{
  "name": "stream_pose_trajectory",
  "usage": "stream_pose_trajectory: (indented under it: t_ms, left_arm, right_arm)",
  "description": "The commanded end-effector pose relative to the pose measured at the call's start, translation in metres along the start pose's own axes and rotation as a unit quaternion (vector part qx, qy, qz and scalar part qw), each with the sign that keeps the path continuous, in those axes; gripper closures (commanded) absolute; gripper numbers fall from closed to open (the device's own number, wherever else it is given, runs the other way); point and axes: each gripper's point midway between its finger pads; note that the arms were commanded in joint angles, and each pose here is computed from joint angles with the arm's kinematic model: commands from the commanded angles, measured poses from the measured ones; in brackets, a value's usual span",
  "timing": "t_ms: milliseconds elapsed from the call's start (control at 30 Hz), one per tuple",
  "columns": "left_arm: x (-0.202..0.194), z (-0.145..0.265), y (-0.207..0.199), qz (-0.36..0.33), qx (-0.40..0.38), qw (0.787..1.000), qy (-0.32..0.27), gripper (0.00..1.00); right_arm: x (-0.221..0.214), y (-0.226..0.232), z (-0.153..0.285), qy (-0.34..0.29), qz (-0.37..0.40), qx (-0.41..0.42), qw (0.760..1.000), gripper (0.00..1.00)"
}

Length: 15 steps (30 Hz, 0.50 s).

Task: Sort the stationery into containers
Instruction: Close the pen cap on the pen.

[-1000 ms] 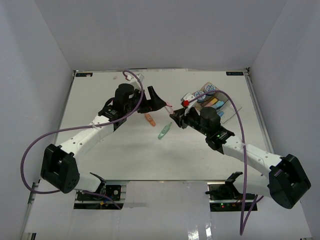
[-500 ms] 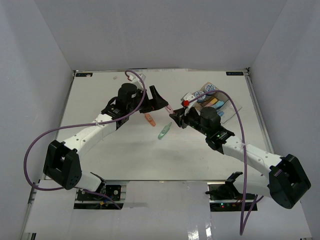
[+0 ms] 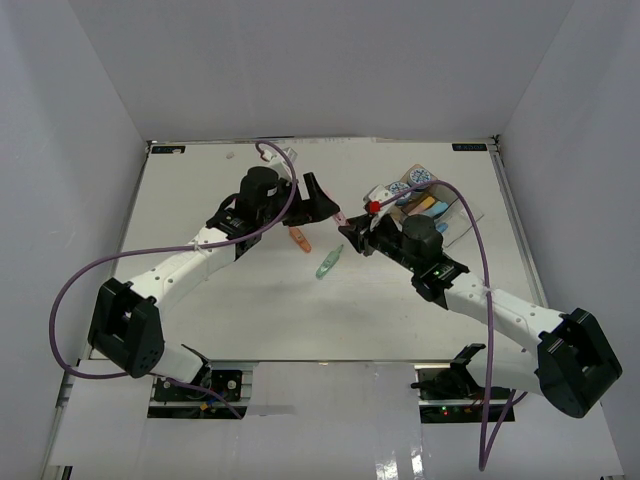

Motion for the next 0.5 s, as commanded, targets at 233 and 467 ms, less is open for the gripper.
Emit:
stream_pose_trajectory:
  t_ms: [233, 467]
  left_arm:
    - [0.029, 0.019, -0.035, -0.045, -0.041, 0.997, -0.036, 0.06]
    - [0.045, 0.036, -0.049, -0.071, -0.055, 0.994, -0.059, 0.04]
  right_arm:
    - [0.046, 0.006, 0.009, -0.112, 0.013, 0.009, 0.994, 0.81]
    - [0.049, 0.008, 0.007, -0.131, 0.018, 0.016, 0.991, 0.81]
Point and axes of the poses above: each gripper's point midway between its finger pads, its own z axis back along the fingers, its own y axis along the line the jaws close on, x = y × z, and after that the axes turned 9 degrees about -z, right-handed
